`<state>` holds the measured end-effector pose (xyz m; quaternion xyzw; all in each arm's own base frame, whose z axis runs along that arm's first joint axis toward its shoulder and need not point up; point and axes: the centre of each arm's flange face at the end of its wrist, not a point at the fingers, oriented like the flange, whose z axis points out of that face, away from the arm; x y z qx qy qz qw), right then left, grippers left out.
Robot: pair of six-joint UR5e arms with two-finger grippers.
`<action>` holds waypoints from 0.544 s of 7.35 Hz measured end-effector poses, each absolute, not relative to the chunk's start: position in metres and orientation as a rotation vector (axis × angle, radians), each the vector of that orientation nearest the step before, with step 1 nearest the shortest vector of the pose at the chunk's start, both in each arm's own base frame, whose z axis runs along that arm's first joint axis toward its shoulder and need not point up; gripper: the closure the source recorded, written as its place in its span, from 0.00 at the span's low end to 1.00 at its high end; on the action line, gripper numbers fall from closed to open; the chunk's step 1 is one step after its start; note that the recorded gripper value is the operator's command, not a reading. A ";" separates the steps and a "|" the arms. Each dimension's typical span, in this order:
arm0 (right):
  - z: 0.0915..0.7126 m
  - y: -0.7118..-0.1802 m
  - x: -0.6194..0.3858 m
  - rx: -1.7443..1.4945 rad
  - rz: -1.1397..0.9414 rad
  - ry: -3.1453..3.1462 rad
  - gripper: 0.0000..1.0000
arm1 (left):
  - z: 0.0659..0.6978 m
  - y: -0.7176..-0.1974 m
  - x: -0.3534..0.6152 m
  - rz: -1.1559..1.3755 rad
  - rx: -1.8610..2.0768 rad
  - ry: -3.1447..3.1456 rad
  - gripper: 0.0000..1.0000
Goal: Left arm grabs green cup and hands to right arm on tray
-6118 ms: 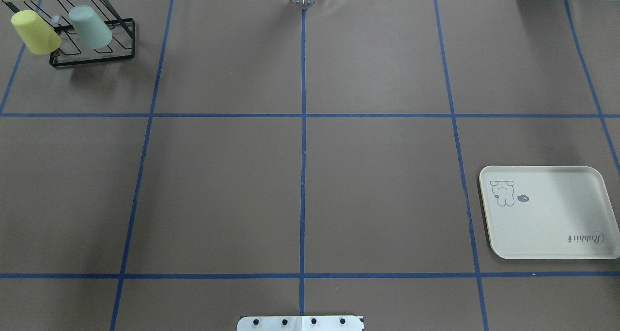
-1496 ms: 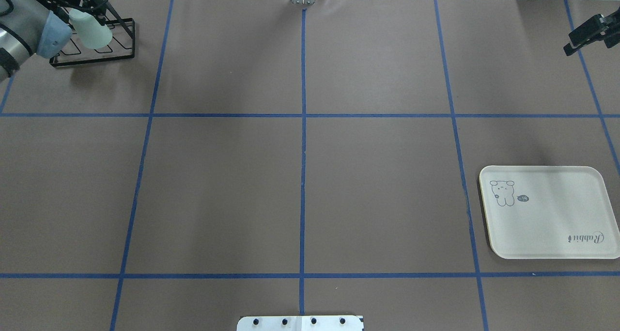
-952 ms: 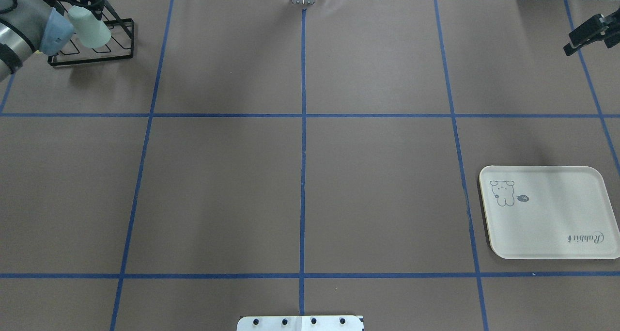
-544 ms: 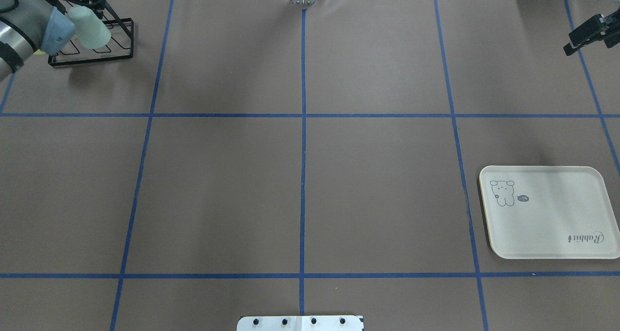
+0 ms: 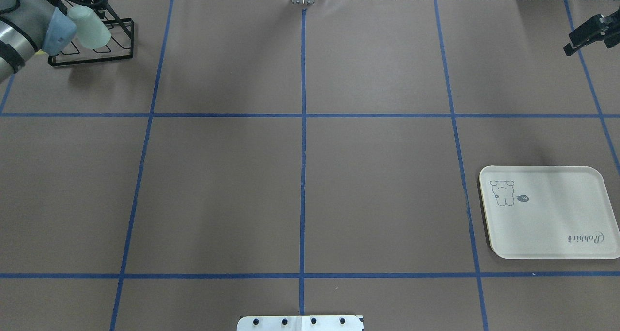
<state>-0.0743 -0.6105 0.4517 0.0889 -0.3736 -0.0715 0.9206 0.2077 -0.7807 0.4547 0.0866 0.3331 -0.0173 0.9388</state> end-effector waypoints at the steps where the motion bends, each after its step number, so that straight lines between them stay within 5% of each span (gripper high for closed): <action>1: 0.452 -0.611 -0.074 0.182 -0.147 -0.768 0.00 | 0.456 -0.780 0.208 -0.034 0.175 0.679 0.09; 4: 0.452 -0.611 -0.074 0.182 -0.146 -0.766 0.00 | 0.461 -0.780 0.209 -0.033 0.170 0.677 0.09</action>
